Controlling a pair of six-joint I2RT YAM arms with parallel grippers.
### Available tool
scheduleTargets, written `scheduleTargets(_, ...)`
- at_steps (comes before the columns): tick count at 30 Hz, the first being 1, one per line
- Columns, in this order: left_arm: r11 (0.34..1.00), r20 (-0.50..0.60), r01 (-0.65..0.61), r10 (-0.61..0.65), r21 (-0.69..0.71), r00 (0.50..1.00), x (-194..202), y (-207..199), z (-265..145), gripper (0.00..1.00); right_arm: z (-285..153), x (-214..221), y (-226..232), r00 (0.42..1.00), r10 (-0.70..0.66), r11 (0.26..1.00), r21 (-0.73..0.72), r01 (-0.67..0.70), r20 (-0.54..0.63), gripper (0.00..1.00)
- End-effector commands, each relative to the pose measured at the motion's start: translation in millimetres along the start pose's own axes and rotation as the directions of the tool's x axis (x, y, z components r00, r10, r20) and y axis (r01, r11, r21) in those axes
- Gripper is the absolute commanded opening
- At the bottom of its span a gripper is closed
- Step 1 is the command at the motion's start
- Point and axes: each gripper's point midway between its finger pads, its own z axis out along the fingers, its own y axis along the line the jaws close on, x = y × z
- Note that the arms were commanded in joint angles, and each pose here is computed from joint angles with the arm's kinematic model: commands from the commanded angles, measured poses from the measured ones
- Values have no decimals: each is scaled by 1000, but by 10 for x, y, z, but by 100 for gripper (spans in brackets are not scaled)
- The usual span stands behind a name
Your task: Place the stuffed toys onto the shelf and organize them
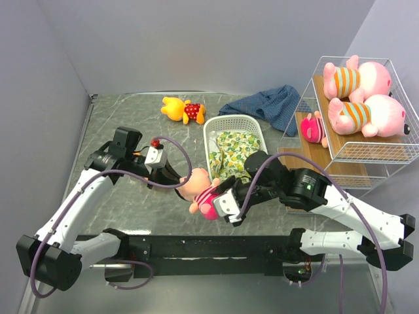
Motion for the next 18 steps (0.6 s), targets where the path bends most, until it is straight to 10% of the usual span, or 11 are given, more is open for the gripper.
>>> scheduleTargets(1, 997, 71, -67, 64, 44, 995, -260, -42, 4, 1, 55, -39, -141, 1000, -21, 998, 64, 21, 5, 65)
scheduleTargets(12, 997, 126, -43, 35, 61, 991, -395, 8, 27, 1, 187, 77, -79, 1000, 25, 998, 58, -24, -17, 56)
scheduleTargets(18, 995, 123, -87, 80, 53, 989, -419, 53, 24, 10, 170, 71, -194, 999, 34, 989, 144, -33, -1, 0)
